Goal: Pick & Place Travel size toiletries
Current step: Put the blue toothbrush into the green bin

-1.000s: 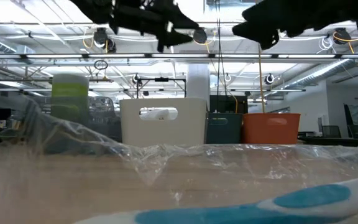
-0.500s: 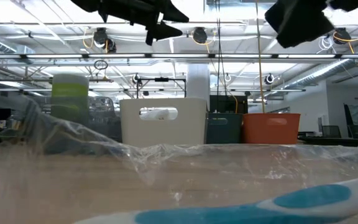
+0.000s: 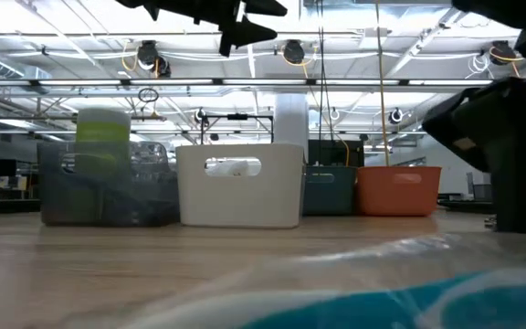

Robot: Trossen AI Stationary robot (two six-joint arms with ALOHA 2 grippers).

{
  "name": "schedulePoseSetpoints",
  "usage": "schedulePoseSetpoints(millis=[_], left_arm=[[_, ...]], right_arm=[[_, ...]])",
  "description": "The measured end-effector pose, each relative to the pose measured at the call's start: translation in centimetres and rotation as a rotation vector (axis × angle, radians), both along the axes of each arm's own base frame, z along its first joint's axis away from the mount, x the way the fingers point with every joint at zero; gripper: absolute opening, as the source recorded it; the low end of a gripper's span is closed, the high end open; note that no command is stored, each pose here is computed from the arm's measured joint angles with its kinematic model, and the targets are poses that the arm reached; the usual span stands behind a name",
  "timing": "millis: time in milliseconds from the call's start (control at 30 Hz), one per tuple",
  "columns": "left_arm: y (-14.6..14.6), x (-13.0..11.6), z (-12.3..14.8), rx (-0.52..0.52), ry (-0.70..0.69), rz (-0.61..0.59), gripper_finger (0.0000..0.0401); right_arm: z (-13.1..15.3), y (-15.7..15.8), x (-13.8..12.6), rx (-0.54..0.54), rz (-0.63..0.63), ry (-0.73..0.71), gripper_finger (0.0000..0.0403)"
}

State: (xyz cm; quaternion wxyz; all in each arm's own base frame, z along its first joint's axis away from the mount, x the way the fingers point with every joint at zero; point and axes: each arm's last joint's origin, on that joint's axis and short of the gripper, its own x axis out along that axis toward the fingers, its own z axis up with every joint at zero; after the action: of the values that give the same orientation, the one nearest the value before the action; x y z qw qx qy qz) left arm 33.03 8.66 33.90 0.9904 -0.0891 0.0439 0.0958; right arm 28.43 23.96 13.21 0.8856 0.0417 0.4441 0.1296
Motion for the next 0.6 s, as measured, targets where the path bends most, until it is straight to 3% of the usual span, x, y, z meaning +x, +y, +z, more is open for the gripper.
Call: schedulePoseSetpoints(millis=[333, 600], left_arm=[[0.0, 0.0, 0.0, 0.028, 0.003, 0.056, 0.025], [0.0, 0.0, -0.1, 0.005, 0.007, 0.075, 0.025]], right_arm=[[-0.1, -0.4, 0.5, 0.066, 0.013, 0.041, 0.0178], [-0.7, -1.9, 0.7, 0.033, -0.009, 0.092, 0.0097]])
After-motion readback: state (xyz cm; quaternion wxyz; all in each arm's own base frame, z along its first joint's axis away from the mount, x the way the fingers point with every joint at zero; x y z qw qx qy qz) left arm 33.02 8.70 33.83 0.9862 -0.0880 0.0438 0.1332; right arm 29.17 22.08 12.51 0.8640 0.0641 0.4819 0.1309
